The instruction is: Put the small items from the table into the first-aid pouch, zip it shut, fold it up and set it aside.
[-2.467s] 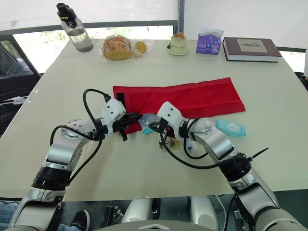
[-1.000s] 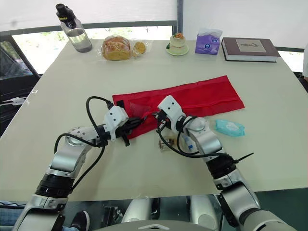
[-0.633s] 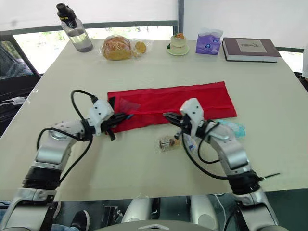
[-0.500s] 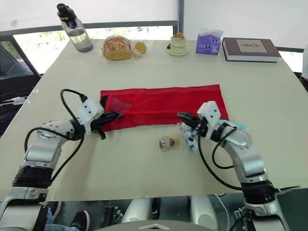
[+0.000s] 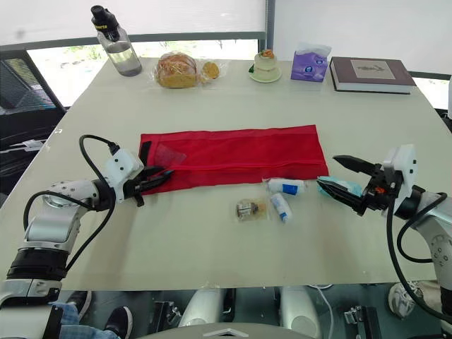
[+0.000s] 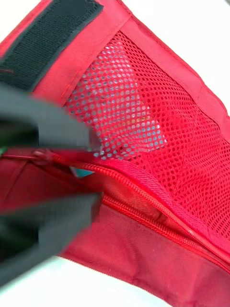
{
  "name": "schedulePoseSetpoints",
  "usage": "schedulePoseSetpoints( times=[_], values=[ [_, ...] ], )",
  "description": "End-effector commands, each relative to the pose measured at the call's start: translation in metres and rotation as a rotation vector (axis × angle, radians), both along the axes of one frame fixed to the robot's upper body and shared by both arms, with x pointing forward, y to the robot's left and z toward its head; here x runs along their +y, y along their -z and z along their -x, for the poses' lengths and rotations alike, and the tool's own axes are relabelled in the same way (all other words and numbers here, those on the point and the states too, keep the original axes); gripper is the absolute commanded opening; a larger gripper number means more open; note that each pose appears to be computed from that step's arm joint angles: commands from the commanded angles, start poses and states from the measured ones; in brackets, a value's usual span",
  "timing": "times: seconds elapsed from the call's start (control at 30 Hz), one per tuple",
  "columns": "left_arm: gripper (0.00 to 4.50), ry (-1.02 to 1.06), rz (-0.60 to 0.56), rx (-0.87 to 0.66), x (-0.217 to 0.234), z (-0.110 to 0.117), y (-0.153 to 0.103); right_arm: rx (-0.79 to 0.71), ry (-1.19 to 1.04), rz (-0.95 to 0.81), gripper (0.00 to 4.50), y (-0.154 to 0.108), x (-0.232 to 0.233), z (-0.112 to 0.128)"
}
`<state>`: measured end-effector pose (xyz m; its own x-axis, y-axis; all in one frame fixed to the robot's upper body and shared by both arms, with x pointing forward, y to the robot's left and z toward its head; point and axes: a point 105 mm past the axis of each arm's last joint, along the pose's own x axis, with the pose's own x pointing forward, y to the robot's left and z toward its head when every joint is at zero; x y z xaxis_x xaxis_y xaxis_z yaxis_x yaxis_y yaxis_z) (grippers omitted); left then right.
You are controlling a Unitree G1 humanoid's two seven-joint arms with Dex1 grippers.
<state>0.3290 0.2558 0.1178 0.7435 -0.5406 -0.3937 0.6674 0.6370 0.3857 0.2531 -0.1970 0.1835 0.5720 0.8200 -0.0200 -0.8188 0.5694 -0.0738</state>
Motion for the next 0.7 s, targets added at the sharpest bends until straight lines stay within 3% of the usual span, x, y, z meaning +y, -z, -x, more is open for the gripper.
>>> schedulePoseSetpoints(
  times=[0.03, 0.1, 0.13, 0.33, 0.47, 0.7],
  values=[
    [3.40, -0.011, -0.008, -0.042, 0.010, -0.001, -0.018, -0.050, -0.046, -0.011, 4.50, -0.019, 0.002, 0.012],
    [4.38, 0.025, 0.020, -0.011, 0.006, 0.003, -0.020, -0.053, -0.060, -0.018, 4.50, -0.023, 0.005, 0.014],
    [4.45, 0.067, 0.047, 0.009, 0.000, 0.007, -0.023, -0.052, -0.070, -0.020, 4.50, -0.024, 0.007, 0.015],
    [4.45, 0.192, 0.114, 0.034, -0.027, 0.020, -0.060, -0.039, -0.110, -0.035, 4.50, -0.031, 0.019, 0.021],
    [4.45, 0.211, 0.069, -0.031, -0.049, 0.006, -0.075, -0.048, -0.119, -0.027, 4.50, -0.033, 0.026, 0.020],
    [4.45, 0.306, 0.045, 0.061, -0.102, -0.016, -0.056, -0.047, -0.120, 0.004, 4.50, -0.030, 0.031, 0.012]
  ],
)
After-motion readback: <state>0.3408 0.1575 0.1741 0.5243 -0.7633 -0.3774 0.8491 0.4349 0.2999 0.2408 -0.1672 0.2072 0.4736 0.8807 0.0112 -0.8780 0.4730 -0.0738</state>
